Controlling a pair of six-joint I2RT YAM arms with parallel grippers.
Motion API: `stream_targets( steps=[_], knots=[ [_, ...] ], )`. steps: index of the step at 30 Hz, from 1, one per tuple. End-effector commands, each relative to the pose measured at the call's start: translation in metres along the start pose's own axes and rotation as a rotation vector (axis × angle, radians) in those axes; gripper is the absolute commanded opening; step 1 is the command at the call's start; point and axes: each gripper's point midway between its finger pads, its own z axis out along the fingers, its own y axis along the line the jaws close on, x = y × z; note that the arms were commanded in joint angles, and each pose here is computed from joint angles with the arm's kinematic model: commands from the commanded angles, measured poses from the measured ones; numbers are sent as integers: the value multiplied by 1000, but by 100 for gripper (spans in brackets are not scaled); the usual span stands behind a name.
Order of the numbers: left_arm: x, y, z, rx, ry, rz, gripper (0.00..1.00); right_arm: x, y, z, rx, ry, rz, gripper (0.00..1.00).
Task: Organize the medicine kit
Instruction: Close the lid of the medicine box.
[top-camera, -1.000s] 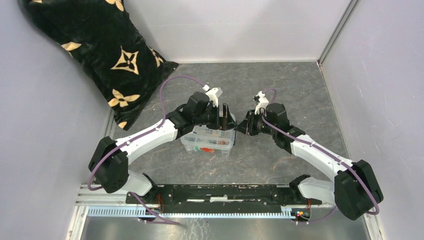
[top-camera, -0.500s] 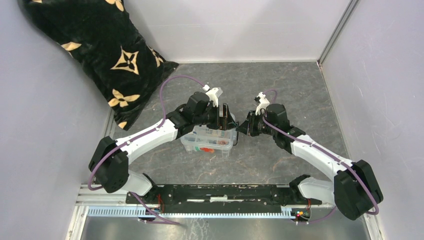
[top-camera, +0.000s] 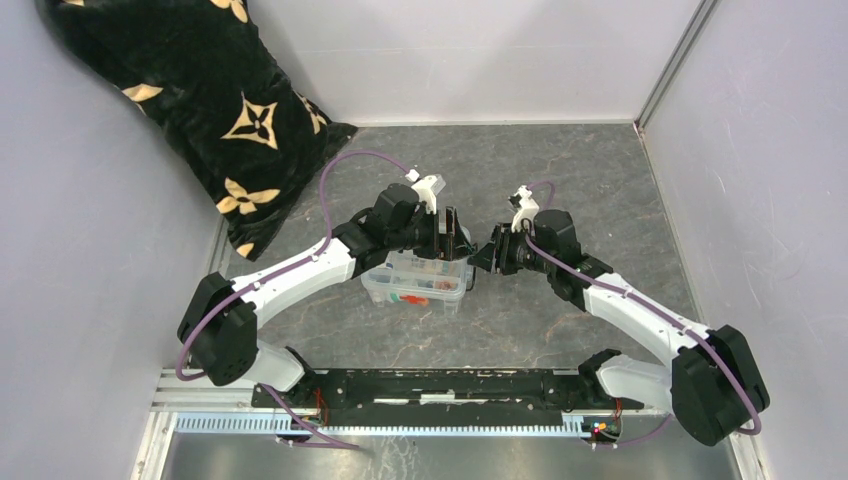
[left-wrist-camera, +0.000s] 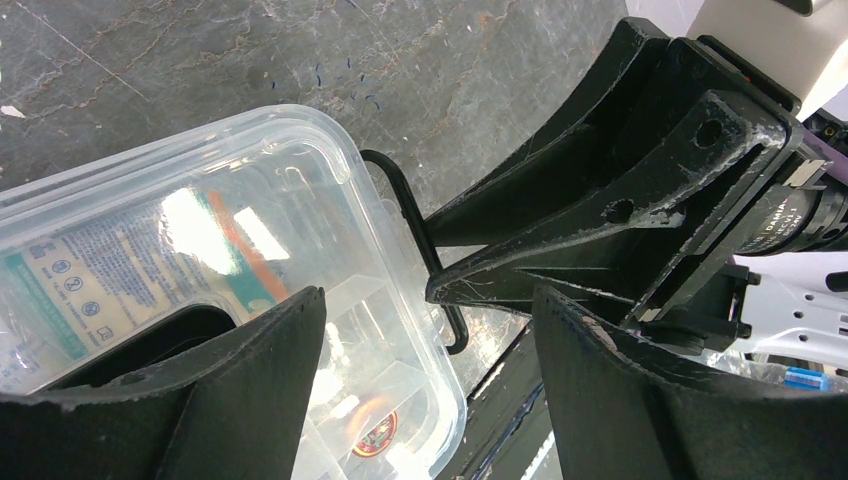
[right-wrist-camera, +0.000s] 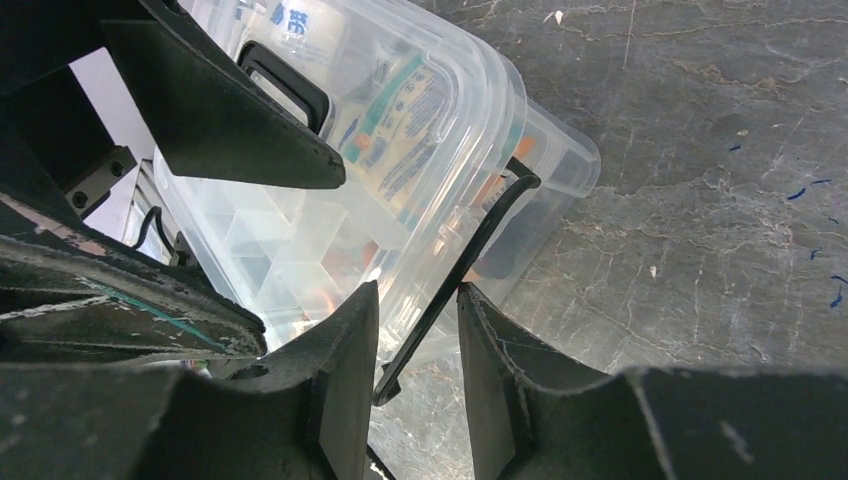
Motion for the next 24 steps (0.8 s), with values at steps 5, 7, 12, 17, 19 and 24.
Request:
stream_targets(
  steps=[5, 7, 12, 17, 19, 24],
  knots=[
    [42, 29, 2, -100, 136, -51, 83, -10, 20, -4, -76, -41, -11, 41],
    [42, 30, 2, -101, 136, -51, 83, -9, 22, -4, -83, -39, -9, 41],
    [43, 30, 2, -102, 138, -52, 83, -7, 26, -2, -100, -34, -10, 39],
    [43, 31, 3, -103, 140, -51, 83, -4, 27, 0, -102, -24, -9, 37],
    [43, 30, 3, -102, 141, -51, 83, -3, 27, 1, -103, -22, -10, 36],
    [44, 30, 3, -102, 142, -51, 82, -3, 26, 2, -100, -19, -9, 36]
  ],
)
